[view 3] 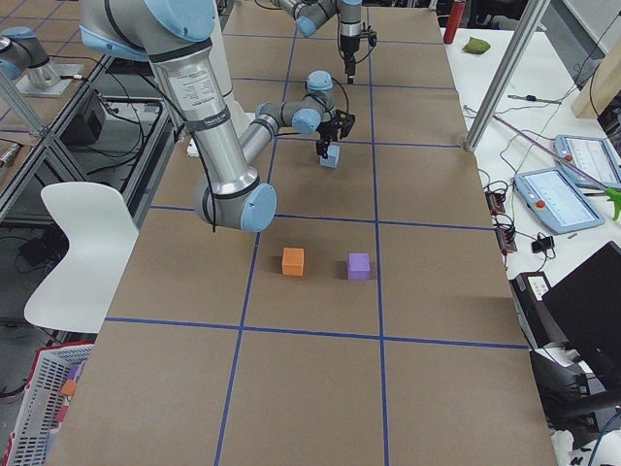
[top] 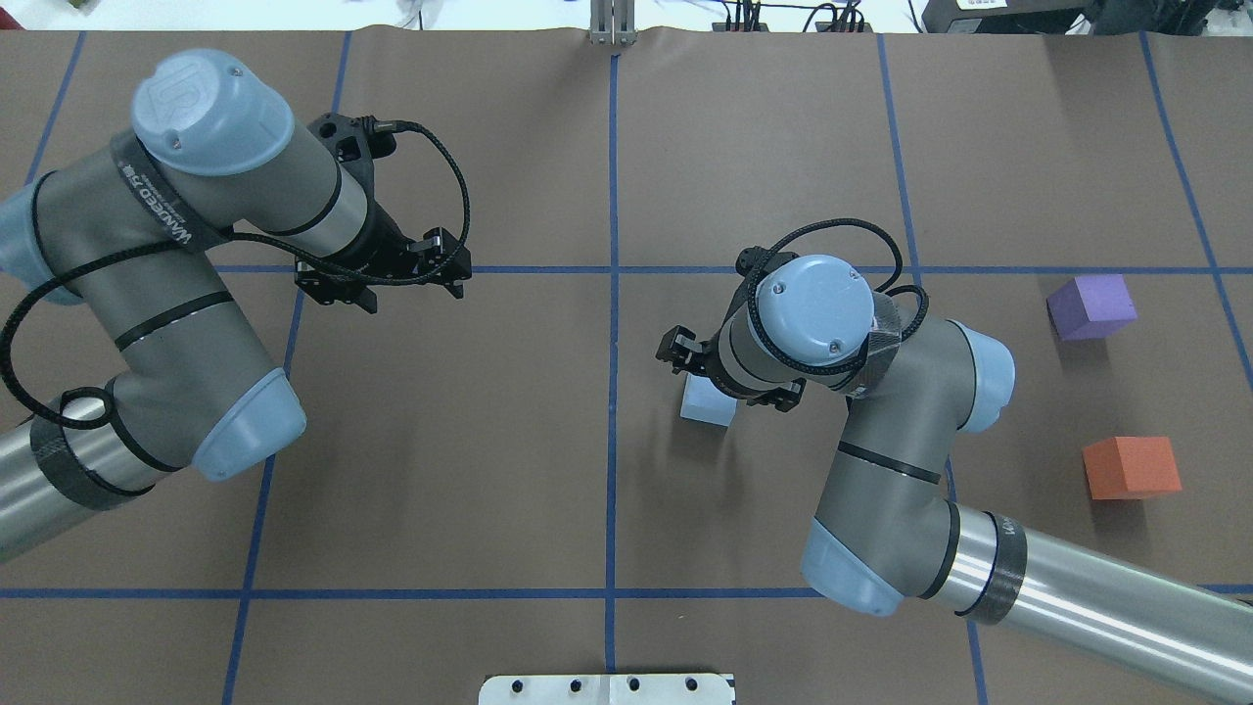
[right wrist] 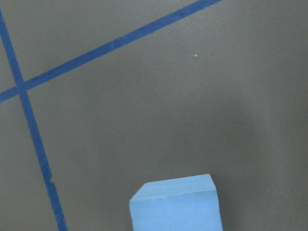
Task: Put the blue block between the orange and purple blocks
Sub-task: 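Grasp the light blue cube with the right gripper while the left gripper withdraws, then carry the light blue cube with the right gripper between the purple and orange cubes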
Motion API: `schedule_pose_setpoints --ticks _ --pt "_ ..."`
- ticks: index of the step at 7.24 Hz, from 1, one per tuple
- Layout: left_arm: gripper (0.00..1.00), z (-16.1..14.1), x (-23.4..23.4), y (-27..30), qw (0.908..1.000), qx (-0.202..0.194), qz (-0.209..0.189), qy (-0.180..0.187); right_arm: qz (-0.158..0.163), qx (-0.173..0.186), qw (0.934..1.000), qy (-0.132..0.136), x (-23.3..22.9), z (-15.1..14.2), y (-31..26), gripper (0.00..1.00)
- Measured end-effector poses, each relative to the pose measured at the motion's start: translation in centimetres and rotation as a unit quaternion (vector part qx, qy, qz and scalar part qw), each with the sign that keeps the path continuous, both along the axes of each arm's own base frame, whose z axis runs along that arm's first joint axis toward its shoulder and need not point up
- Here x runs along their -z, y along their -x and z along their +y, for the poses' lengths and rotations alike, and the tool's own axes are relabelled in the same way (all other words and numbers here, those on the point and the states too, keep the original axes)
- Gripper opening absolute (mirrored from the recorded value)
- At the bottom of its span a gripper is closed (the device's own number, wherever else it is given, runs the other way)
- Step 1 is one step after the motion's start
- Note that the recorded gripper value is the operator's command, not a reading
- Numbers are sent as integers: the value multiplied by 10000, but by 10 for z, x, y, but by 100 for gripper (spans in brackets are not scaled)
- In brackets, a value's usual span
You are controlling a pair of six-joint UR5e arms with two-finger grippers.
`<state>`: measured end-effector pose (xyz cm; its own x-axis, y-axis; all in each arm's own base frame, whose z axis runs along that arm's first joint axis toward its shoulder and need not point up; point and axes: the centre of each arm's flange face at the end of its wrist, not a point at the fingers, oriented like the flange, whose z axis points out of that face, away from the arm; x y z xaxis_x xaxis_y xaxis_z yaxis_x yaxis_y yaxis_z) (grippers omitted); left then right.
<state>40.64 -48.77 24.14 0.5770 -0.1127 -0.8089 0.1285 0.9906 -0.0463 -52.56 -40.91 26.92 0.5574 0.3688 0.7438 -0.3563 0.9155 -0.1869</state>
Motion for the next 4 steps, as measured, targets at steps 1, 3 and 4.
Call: schedule_pose_setpoints --ticks 1,3,4 --pt "100 0 0 0 10000 0 -2 2 36 28 10000 -23 -3 -1 1 98" --pt "100 1 -1 0 10000 -6 -5 5 100 113 9999 -71 -8 1 7 97" --pt "100 1 -1 -1 10000 -7 -5 5 113 145 9998 -84 -8 2 11 90"
